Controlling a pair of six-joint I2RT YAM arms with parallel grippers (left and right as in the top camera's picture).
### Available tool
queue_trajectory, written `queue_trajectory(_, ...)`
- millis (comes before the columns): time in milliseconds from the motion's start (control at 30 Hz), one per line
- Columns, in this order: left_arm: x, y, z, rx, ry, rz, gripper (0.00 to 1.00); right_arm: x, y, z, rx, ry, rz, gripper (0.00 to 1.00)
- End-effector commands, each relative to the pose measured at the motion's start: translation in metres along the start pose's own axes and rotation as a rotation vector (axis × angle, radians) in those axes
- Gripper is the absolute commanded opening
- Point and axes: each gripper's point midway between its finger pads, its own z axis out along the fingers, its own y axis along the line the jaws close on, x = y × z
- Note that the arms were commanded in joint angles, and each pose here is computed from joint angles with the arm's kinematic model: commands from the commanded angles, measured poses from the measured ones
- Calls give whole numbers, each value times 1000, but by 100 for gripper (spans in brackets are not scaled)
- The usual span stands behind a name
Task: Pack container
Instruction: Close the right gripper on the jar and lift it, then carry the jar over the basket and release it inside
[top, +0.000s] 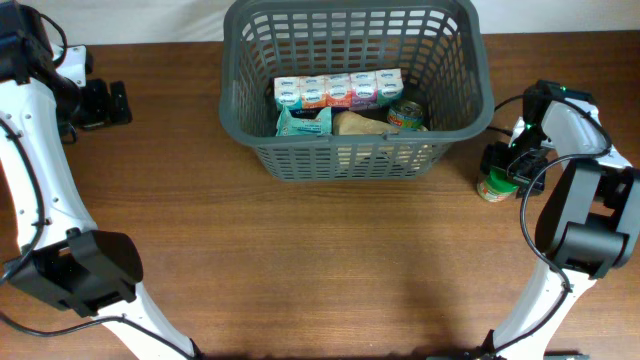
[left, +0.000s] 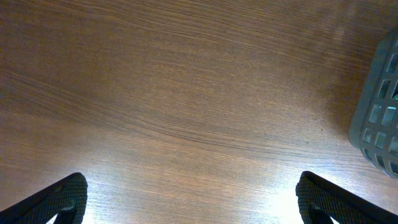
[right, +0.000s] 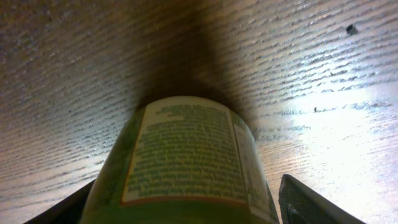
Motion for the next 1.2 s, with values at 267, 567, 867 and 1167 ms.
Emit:
queue_trajectory(267,2,1,1,6,5,-15,99,5,-1,0,1,18,14,54)
queue_trajectory(567,2,1,1,6,5,-15,99,-4,-1,-10,-8,-36,27,50)
queue_trajectory(867,2,1,1,6,5,-15,99,-38,-2,-153,-67,-362,60,26)
queue_trajectory(1167,2,1,1,6,5,-15,99,31,55,-364,-229,-860,-168,4)
